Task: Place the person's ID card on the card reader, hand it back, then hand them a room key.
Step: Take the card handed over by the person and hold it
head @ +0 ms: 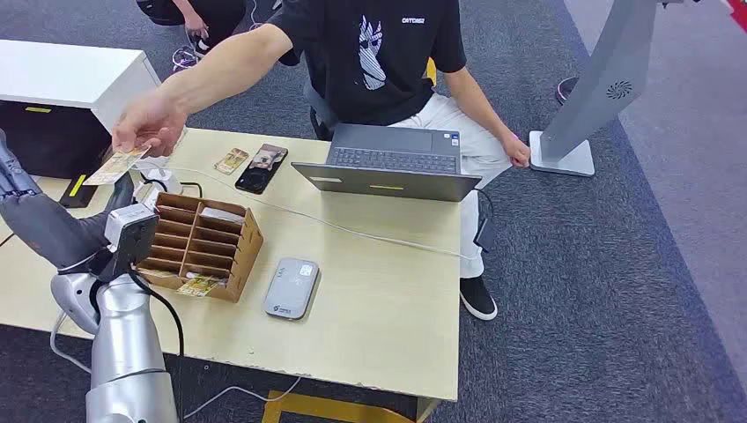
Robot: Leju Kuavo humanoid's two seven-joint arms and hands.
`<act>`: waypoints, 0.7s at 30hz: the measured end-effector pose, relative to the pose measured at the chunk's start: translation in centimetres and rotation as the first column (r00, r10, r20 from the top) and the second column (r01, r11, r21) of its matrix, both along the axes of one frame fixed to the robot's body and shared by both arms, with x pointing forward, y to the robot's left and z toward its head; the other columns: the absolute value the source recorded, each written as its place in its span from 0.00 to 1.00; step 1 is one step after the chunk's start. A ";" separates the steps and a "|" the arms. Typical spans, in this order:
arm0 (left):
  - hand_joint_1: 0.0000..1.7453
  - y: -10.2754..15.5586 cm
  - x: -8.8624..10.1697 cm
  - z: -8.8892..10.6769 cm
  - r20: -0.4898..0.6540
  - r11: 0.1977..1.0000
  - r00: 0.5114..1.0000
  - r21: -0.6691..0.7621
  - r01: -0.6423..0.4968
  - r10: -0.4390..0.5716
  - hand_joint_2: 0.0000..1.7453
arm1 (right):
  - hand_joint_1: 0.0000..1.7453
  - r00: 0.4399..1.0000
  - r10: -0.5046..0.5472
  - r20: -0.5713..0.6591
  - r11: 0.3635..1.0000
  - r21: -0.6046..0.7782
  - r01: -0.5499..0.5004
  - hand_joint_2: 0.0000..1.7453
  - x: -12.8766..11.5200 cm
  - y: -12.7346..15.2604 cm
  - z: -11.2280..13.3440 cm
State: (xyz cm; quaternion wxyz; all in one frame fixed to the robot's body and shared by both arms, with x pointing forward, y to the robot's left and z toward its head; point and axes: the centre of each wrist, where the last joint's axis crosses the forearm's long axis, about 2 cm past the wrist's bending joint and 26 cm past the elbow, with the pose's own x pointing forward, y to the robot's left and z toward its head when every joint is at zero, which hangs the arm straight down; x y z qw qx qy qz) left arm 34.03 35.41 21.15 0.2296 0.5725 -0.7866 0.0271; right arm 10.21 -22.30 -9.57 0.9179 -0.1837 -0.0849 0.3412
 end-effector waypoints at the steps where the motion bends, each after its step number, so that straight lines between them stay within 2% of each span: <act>1: 0.00 0.0 0.0 0.0 0.002 1.000 1.000 -0.002 0.000 0.000 1.00 | 0.00 1.000 0.000 0.001 1.000 0.000 0.000 1.00 0.0 0.0 0.0; 4: 0.00 0.0 -0.2 0.0 0.012 1.000 1.000 -0.015 0.001 -0.001 1.00 | 0.00 1.000 0.000 0.005 1.000 0.002 0.000 1.00 0.0 0.0 0.0; 5: 0.09 0.0 -0.3 0.0 0.017 1.000 1.000 -0.020 0.002 -0.001 1.00 | 0.00 1.000 0.000 0.006 1.000 0.002 0.000 1.00 0.0 0.0 0.0; 8: 0.83 -0.2 -0.6 0.2 0.033 1.000 0.999 -0.030 0.003 -0.002 1.00 | 0.00 1.000 -0.001 0.007 1.000 0.001 0.001 1.00 -0.1 0.0 0.0; 9: 1.00 -0.3 -0.7 0.3 0.038 1.000 0.999 -0.031 0.004 -0.003 1.00 | 0.00 1.000 -0.001 0.007 1.000 0.001 0.001 1.00 -0.1 0.0 0.0; 21: 1.00 -1.3 -1.5 2.0 0.113 1.000 0.993 -0.007 0.019 -0.018 1.00 | 0.00 1.000 -0.005 0.009 1.000 -0.003 0.005 1.00 -0.4 0.0 -0.1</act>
